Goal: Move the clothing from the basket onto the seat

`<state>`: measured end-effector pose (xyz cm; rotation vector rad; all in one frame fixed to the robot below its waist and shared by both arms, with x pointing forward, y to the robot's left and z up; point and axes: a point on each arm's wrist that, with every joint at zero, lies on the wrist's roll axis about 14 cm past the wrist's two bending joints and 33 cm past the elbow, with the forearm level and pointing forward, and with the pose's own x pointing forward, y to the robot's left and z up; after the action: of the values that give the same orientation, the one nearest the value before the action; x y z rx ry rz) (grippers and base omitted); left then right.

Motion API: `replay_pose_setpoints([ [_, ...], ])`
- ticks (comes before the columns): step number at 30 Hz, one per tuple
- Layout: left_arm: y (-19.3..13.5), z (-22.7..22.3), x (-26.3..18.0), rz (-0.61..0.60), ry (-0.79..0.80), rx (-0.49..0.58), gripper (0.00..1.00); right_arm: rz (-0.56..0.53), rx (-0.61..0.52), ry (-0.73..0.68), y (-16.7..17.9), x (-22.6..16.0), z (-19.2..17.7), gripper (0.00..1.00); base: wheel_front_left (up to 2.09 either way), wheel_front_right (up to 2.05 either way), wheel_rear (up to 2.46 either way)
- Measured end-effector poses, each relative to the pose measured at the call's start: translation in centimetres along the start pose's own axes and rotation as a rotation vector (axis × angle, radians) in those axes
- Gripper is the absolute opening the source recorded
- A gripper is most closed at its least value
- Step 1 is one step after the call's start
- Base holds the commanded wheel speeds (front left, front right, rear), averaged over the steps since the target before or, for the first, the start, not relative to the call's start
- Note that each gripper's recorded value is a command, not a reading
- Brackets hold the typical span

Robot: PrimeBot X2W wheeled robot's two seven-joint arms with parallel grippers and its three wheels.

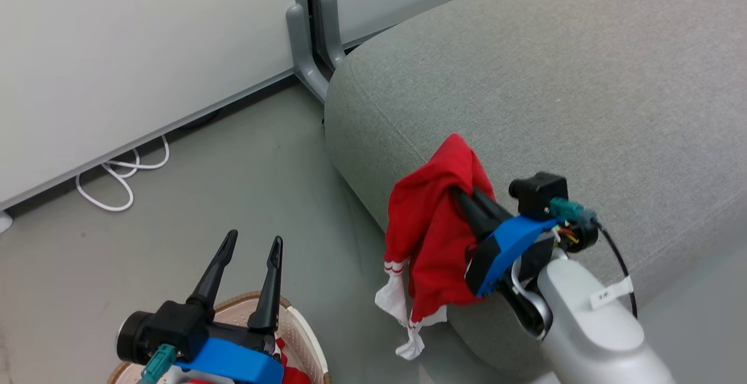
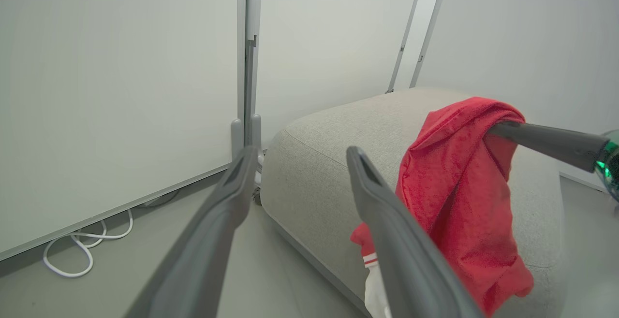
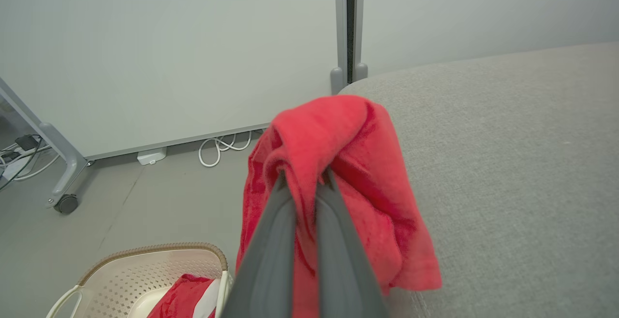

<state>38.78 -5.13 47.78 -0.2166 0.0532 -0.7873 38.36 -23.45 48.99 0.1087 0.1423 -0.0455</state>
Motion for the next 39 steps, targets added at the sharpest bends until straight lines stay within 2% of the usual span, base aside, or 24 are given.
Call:
replay_pose_setpoints([
  [7, 1.9, -0.2, 1.3, 0.003, -0.021, -0.006, 1.00, -0.066, -0.030, -0.077, -3.2, 5.8, 6.3, 0.00, 0.00, 0.00, 0.00],
  [13, 4.1, -1.1, 3.2, -0.014, -0.038, -0.012, 1.00, -0.228, -0.130, -0.174, -11.0, 10.5, 13.8, 0.00, 0.00, 0.00, 0.00],
  [19, 7.5, -3.5, 3.9, 0.021, -0.031, -0.030, 1.00, -0.407, -0.152, -0.240, -18.3, 13.5, 17.2, 0.00, 0.00, 0.00, 0.00],
  [21, 8.8, -4.0, 4.1, 0.042, -0.039, -0.037, 1.00, -0.454, -0.167, -0.225, -20.0, 14.4, 16.4, 0.00, 0.00, 0.00, 0.00],
  [23, 10.0, -4.7, 4.2, 0.067, -0.044, -0.048, 1.00, -0.490, -0.169, -0.180, -21.3, 15.5, 14.0, 0.00, 0.00, 0.00, 0.00],
  [27, 12.1, -6.6, 3.9, 0.117, -0.035, -0.073, 1.00, -0.537, -0.179, -0.061, -22.9, 17.3, 7.7, 0.00, 0.00, 0.00, 0.00],
  [32, 14.0, -9.2, 2.8, 0.178, 0.003, -0.096, 1.00, -0.577, -0.180, 0.109, -23.9, 17.5, -1.2, 0.00, 0.00, 0.00, 0.00],
  [36, 14.8, -10.4, 2.1, 0.211, 0.027, -0.108, 1.00, -0.585, -0.162, 0.162, -23.7, 17.8, -4.7, 0.00, 0.00, 0.00, 0.00],
  [39, 15.0, -10.4, 2.1, 0.220, 0.027, -0.110, 1.00, -0.589, -0.162, 0.174, -23.6, 17.9, -5.5, 0.00, 0.00, 0.00, 0.00],
])
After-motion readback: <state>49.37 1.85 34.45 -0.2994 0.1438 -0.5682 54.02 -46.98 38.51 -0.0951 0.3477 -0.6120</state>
